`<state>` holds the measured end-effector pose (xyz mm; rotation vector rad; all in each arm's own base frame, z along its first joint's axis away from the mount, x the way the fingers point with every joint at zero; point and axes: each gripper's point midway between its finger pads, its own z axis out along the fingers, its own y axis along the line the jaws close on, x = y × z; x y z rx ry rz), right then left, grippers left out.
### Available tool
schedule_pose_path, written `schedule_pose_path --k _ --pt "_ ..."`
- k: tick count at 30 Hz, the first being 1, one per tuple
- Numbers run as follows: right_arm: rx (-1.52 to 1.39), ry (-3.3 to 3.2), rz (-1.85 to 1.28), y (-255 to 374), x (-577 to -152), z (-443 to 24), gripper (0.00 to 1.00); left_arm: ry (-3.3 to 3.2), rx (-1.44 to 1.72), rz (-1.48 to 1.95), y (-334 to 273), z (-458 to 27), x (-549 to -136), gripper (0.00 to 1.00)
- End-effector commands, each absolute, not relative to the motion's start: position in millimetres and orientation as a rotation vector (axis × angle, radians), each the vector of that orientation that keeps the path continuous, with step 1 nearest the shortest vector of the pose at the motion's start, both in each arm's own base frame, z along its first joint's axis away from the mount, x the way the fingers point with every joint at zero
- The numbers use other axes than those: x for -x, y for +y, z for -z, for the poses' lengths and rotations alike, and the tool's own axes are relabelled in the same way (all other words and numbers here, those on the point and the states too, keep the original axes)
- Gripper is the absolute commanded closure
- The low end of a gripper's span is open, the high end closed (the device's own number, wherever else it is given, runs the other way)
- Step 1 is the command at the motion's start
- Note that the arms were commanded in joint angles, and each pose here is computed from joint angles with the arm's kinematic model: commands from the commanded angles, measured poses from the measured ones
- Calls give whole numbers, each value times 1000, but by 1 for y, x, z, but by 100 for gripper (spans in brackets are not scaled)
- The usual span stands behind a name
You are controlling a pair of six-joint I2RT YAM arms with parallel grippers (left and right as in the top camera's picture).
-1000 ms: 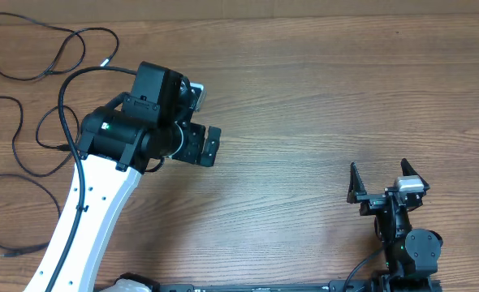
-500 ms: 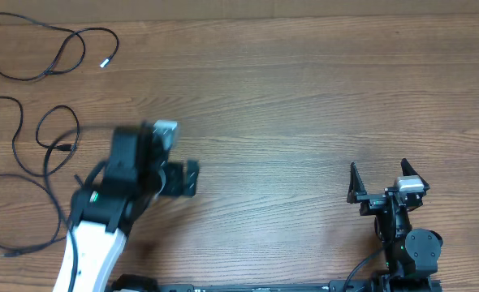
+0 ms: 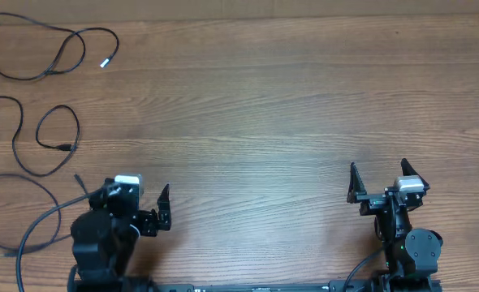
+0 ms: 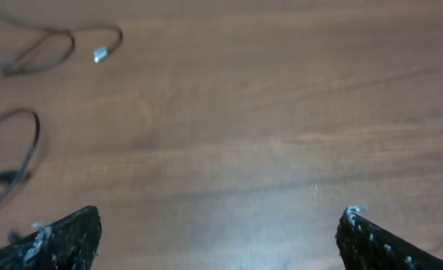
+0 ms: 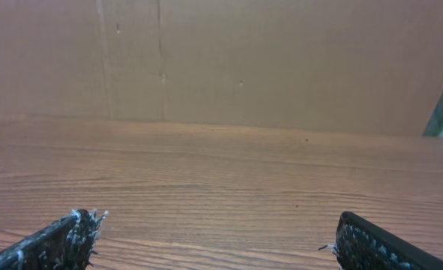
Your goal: Untangle cables
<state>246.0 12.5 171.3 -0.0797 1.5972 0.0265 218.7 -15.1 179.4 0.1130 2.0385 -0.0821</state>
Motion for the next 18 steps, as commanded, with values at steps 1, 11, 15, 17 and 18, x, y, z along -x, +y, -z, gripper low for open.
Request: schedule_pose_path --k 1,11,15,17,18 --pt "65 1594 -27 11 -246 -170 0 1952 -164 64 -17 -174 -223 0" --pt "65 1594 -27 11 -246 -170 0 1713 -67 91 -15 -171 -238 1" --pt "65 1594 -27 11 -246 -170 0 1656 -5 111 -10 -170 -241 1" --pt "65 1594 -27 11 -246 -170 0 1620 6 101 -8 -171 -244 1" --pt "65 1594 -27 11 -246 -170 0 1611 31 94 -5 -171 -245 0"
